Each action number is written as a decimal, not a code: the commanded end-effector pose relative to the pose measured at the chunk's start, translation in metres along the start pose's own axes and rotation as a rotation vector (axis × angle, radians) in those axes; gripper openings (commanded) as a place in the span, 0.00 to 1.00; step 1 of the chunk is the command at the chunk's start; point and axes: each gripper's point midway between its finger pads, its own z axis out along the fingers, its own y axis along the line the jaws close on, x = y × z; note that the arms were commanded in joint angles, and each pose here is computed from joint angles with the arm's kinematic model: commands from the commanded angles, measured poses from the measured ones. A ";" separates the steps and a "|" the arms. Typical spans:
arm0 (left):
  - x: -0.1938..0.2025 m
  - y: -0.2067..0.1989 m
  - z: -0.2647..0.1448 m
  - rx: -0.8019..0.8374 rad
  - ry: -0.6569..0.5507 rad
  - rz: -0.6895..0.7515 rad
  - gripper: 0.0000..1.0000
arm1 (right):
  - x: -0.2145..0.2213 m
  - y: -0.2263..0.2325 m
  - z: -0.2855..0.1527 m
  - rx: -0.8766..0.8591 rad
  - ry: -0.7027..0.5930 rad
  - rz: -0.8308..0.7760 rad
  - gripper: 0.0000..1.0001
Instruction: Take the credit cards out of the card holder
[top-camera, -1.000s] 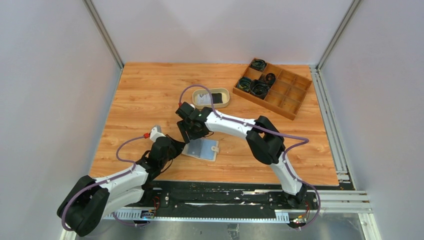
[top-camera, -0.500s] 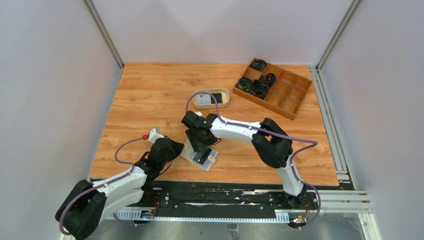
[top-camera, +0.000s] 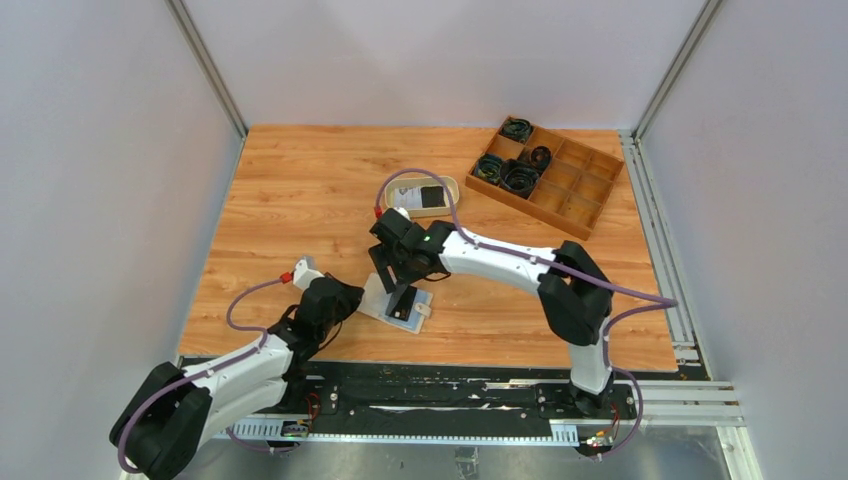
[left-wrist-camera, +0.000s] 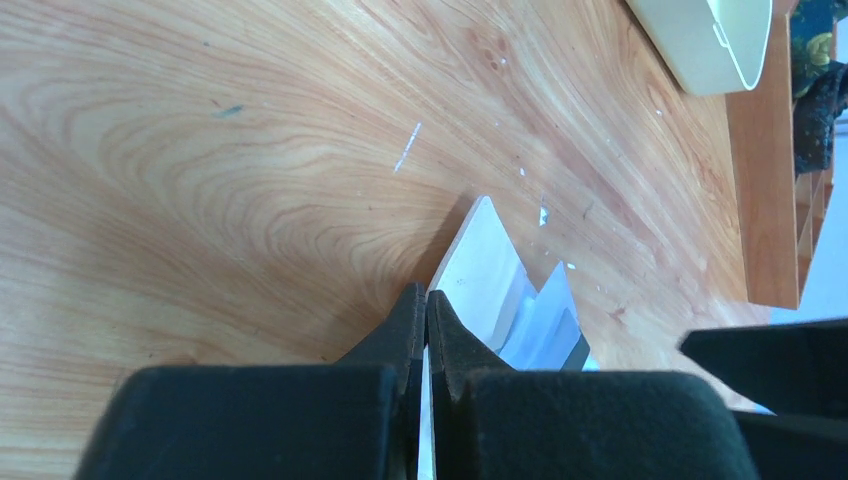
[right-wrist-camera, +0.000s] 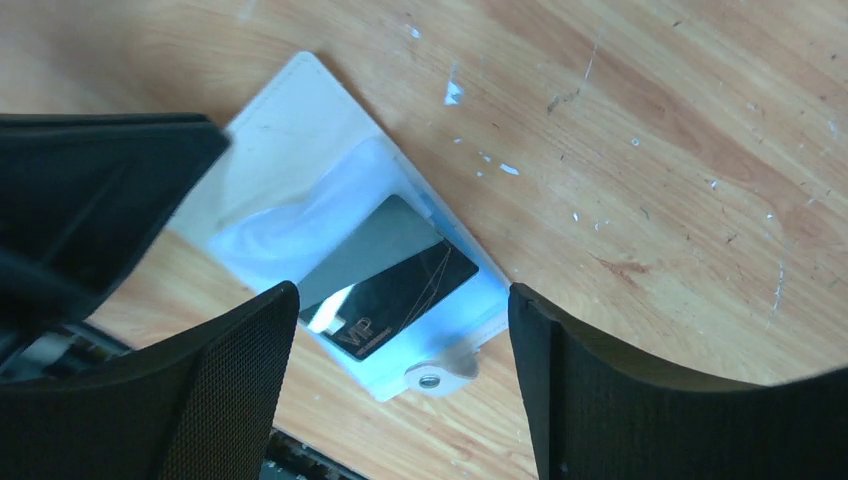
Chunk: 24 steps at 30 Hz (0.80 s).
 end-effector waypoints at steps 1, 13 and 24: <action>-0.006 0.021 -0.001 -0.073 -0.048 -0.032 0.00 | -0.027 0.014 -0.030 -0.163 -0.131 0.054 0.80; -0.003 0.026 -0.001 -0.094 -0.037 -0.032 0.00 | 0.033 0.045 -0.009 -0.368 0.059 0.243 0.78; -0.003 0.033 -0.007 -0.098 -0.045 -0.024 0.00 | 0.010 0.042 -0.004 -0.598 -0.097 0.414 0.76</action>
